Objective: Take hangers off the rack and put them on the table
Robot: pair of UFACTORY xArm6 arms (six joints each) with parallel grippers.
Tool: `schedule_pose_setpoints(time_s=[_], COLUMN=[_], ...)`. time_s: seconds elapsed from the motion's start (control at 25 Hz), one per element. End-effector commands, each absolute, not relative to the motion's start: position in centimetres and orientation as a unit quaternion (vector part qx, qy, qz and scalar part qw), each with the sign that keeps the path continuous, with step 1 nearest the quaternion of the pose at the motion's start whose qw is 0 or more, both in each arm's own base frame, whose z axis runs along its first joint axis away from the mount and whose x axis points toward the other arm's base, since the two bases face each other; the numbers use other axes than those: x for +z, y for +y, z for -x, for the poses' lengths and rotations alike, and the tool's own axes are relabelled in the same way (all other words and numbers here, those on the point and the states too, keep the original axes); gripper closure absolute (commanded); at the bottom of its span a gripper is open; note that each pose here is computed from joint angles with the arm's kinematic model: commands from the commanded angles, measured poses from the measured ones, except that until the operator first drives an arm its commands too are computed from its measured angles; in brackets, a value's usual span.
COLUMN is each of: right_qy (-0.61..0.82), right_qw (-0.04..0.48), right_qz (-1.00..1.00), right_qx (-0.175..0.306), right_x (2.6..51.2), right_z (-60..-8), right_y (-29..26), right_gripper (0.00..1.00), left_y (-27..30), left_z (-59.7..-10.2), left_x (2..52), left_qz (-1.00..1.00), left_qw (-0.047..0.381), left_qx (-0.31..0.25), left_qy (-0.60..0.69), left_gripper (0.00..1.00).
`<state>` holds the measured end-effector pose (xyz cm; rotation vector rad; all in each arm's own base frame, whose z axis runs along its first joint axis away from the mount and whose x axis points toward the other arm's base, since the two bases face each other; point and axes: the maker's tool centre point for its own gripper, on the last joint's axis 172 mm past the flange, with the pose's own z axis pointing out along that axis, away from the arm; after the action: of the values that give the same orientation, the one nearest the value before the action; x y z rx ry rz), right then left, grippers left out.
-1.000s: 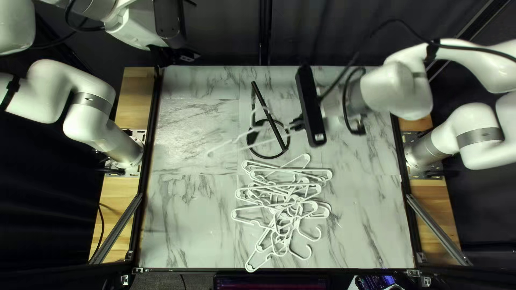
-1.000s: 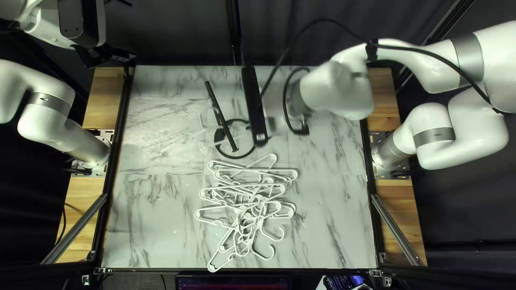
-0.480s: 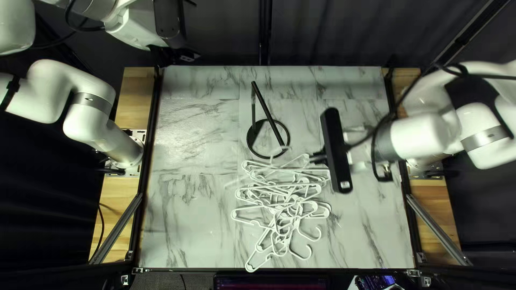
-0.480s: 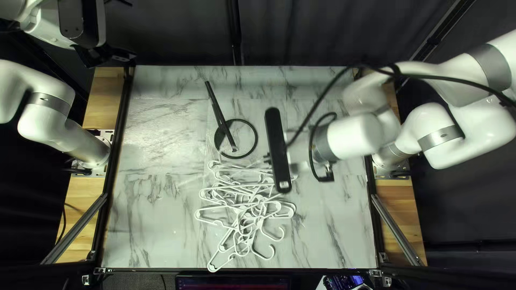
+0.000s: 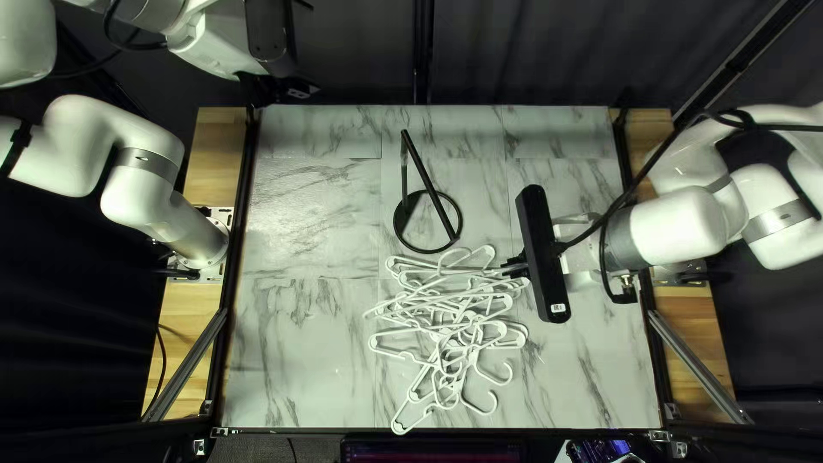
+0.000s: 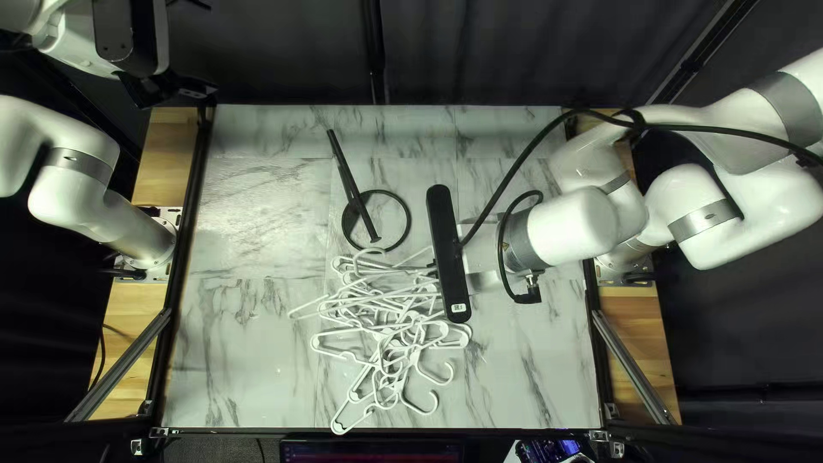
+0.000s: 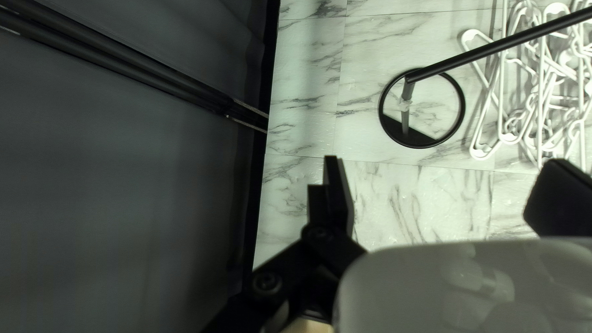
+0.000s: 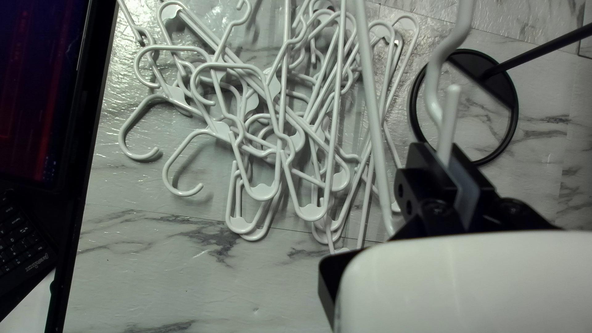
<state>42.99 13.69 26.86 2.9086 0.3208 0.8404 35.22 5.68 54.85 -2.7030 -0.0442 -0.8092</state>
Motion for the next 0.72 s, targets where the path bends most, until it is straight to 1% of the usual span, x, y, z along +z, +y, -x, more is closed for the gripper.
schedule_pose_setpoints(time_s=[0.04, 0.12, 0.16, 0.24, 0.28, 0.32, 0.36, 0.48, 0.6, 0.72], right_qy=[0.105, 0.098, 0.076, 0.042, 0.022, 0.010, -0.005, -0.029, -0.035, -0.029], right_qw=[0.048, 0.053, 0.070, 0.113, 0.150, 0.170, 0.204, 0.262, 0.297, 0.326], right_qz=[-0.954, -0.953, -0.952, -0.946, -0.938, -0.935, -0.928, -0.916, -0.910, -0.903], right_qx=[0.276, 0.281, 0.289, 0.301, 0.311, 0.312, 0.312, 0.302, 0.288, 0.280], right_x=[26.9, 26.1, 25.5, 24.8, 24.2, 23.6, 22.8, 20.9, 19.3, 18.8], right_z=[-43.0, -42.9, -42.9, -42.9, -42.9, -42.9, -42.9, -42.4, -42.0, -41.7], right_y=[13.7, 14.3, 14.7, 15.1, 15.4, 15.6, 15.9, 15.4, 14.3, 13.8], right_gripper=[1.00, 1.00, 1.00, 1.00, 1.00, 1.00, 1.00, 1.00, 1.00, 1.00], left_y=[5.7, 5.7, 5.7, 5.7, 5.7, 5.7, 5.7, 5.7, 5.7, 5.7], left_z=[-35.2, -35.2, -35.2, -35.2, -35.2, -35.2, -35.2, -35.2, -35.2, -35.2], left_x=[54.9, 54.9, 54.9, 54.9, 54.9, 54.9, 54.9, 54.9, 54.9, 54.9], left_qz=[0.946, 0.946, 0.946, 0.946, 0.946, 0.946, 0.946, 0.946, 0.946, 0.946], left_qw=[0.159, 0.159, 0.159, 0.159, 0.159, 0.159, 0.159, 0.159, 0.159, 0.159], left_qx=[-0.283, -0.283, -0.283, -0.283, -0.283, -0.283, -0.283, -0.283, -0.283, -0.283], left_qy=[-0.015, -0.015, -0.015, -0.015, -0.015, -0.015, -0.015, -0.015, -0.015, -0.015], left_gripper=[0.00, 0.00, 0.00, 0.00, 0.00, 0.00, 0.00, 0.00, 0.00, 0.00])
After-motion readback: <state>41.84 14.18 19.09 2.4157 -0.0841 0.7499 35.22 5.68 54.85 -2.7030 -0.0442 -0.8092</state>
